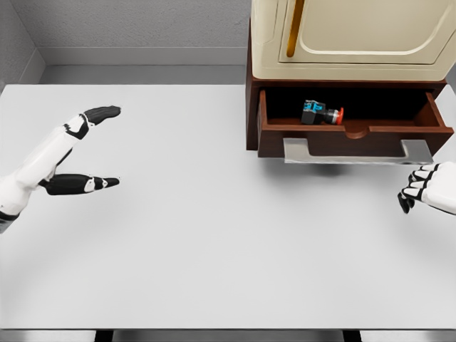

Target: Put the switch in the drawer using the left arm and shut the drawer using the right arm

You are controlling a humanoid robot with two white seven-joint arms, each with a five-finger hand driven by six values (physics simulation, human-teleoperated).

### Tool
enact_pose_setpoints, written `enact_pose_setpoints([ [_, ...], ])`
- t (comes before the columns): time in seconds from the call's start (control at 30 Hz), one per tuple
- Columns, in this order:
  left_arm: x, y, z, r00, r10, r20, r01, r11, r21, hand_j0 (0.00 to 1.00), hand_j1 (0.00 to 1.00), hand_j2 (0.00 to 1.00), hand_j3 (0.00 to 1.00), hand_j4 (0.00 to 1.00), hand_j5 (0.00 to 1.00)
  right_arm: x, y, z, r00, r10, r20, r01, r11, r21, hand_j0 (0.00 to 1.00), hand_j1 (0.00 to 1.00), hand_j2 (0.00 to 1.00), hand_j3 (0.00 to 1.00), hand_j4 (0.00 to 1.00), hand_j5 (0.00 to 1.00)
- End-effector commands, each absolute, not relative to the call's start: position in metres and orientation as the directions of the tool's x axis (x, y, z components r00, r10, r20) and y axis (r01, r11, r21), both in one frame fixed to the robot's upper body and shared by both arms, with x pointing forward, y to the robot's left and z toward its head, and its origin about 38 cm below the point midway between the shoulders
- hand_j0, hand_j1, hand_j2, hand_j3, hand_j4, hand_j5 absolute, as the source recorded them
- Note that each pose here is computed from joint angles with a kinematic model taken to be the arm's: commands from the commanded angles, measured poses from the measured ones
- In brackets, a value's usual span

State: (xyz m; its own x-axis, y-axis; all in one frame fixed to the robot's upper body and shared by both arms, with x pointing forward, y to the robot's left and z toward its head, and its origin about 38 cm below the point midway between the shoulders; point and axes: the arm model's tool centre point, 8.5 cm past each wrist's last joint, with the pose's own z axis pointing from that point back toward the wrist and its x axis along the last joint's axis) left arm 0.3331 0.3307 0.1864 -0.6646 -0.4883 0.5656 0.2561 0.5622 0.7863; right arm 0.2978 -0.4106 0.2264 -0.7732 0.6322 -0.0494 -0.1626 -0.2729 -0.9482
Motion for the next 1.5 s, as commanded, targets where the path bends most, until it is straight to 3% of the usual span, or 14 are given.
enact_pose_setpoints([
  [0.0,0.337,0.355,0.175,-0.611,-0.553,0.567,0.293,0.507,0.81,1.0,1.0,1.0,1.0,1.0,1.0,0.303,-0.411,0.241,-0.75,0.661,0.021,-0.162,-0.153,-0.975,0.33,0.33,0.33,0.33,0.33,0.33],
  [0.1,0.342,0.391,0.142,-0.493,-0.663,0.564,0.297,0.481,0.825,1.0,1.0,1.0,1.0,1.0,1.0,0.306,-0.411,0.247,-0.746,0.665,0.022,-0.151,-0.137,-0.979,0.33,0.33,0.33,0.33,0.33,0.33],
  [0.17,0.341,0.383,0.133,-0.49,-0.641,0.591,0.351,0.476,0.807,1.0,1.0,1.0,1.0,1.0,1.0,0.307,-0.41,0.25,-0.747,0.665,0.023,-0.143,-0.126,-0.982,0.34,0.34,0.34,0.34,0.34,0.34],
  [0.47,0.34,0.378,0.131,-0.491,-0.624,0.608,0.351,0.498,0.793,1.0,1.0,1.0,1.0,1.0,1.0,0.316,-0.406,0.266,-0.737,0.674,0.046,-0.098,-0.039,-0.994,0.34,0.34,0.34,0.34,0.34,0.34],
  [0.97,0.338,0.366,0.131,-0.511,-0.599,0.616,0.352,0.508,0.786,1.0,1.0,1.0,1.0,1.0,1.0,0.322,-0.415,0.275,-0.721,0.692,0.02,-0.082,-0.056,-0.995,0.34,0.34,0.34,0.34,0.34,0.34],
  [1.27,0.337,0.364,0.132,-0.515,-0.596,0.617,0.353,0.508,0.786,1.0,1.0,1.0,1.0,1.0,1.0,0.328,-0.453,0.273,-0.649,0.761,-0.023,-0.109,-0.123,-0.986,0.32,0.32,0.32,0.32,0.32,0.32],
  [1.47,0.338,0.369,0.133,-0.507,-0.603,0.616,0.345,0.513,0.786,1.0,1.0,1.0,1.0,1.0,1.0,0.32,-0.425,0.264,-0.714,0.7,-0.01,-0.115,-0.131,-0.985,0.3,0.3,0.3,0.3,0.3,0.3],
])
